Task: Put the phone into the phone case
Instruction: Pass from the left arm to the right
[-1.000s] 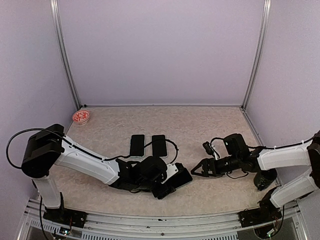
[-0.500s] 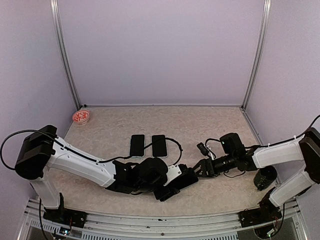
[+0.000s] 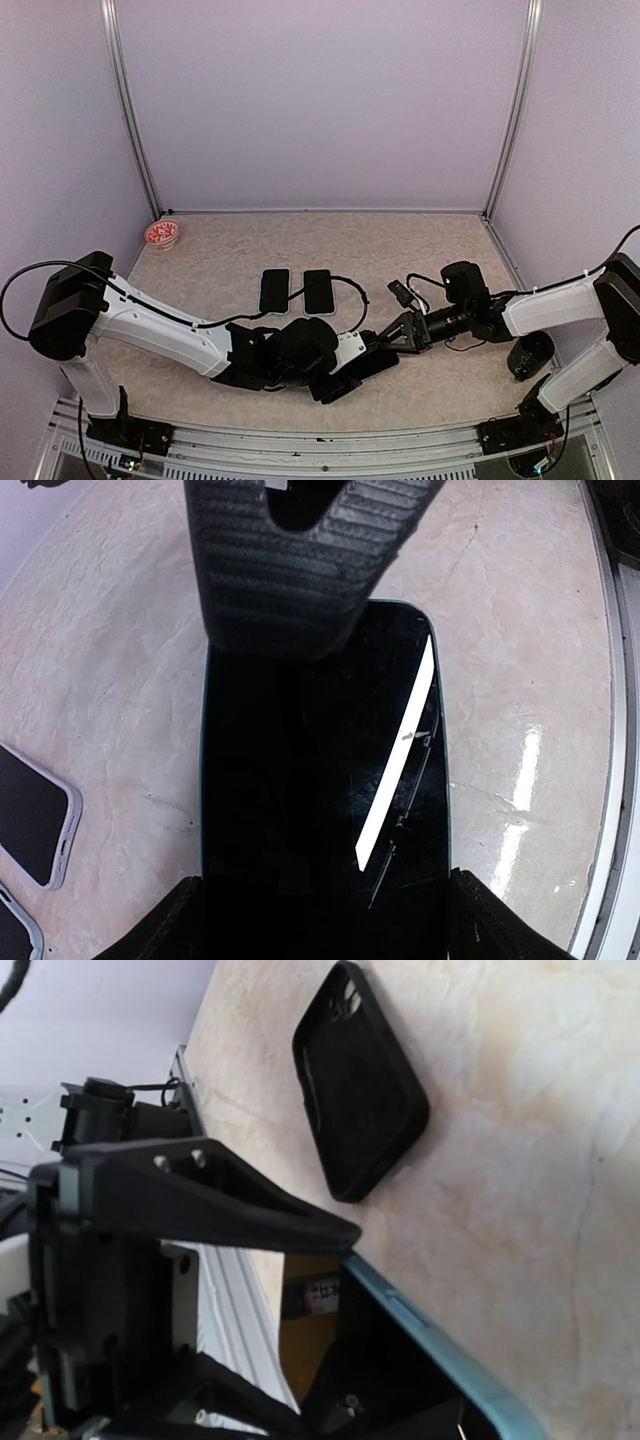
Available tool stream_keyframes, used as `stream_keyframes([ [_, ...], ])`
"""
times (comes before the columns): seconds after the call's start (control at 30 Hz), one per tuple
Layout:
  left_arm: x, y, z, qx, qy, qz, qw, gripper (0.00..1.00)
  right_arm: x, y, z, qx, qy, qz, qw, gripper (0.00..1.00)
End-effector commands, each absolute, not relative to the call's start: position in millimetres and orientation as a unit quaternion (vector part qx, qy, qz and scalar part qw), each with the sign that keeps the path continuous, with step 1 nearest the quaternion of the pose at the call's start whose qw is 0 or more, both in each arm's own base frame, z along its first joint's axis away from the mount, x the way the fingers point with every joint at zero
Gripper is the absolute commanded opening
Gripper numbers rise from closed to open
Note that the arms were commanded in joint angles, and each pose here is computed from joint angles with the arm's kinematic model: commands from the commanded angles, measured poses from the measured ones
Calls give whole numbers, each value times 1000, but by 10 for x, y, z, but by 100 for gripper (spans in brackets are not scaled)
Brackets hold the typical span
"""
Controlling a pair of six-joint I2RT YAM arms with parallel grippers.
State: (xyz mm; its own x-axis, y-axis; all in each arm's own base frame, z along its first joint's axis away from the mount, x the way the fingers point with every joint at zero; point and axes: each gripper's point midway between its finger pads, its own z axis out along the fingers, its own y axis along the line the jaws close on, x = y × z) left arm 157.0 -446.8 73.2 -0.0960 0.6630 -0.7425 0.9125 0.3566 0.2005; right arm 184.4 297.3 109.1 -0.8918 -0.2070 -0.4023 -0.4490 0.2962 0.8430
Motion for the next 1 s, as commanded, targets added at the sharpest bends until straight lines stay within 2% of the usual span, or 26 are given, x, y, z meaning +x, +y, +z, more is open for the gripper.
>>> stream_keyframes([
  [0.0,1622,-4664,1173,525,701,-182,447,54,1752,3004,1083,-210,789,572,87,81],
  [0.67,1553,-4741,1154,541,691,-175,446,54,1605,3163,973,-212,779,590,30,71],
  [0.97,1552,-4737,1109,544,692,-171,443,55,1567,3200,1028,-220,770,598,26,59],
])
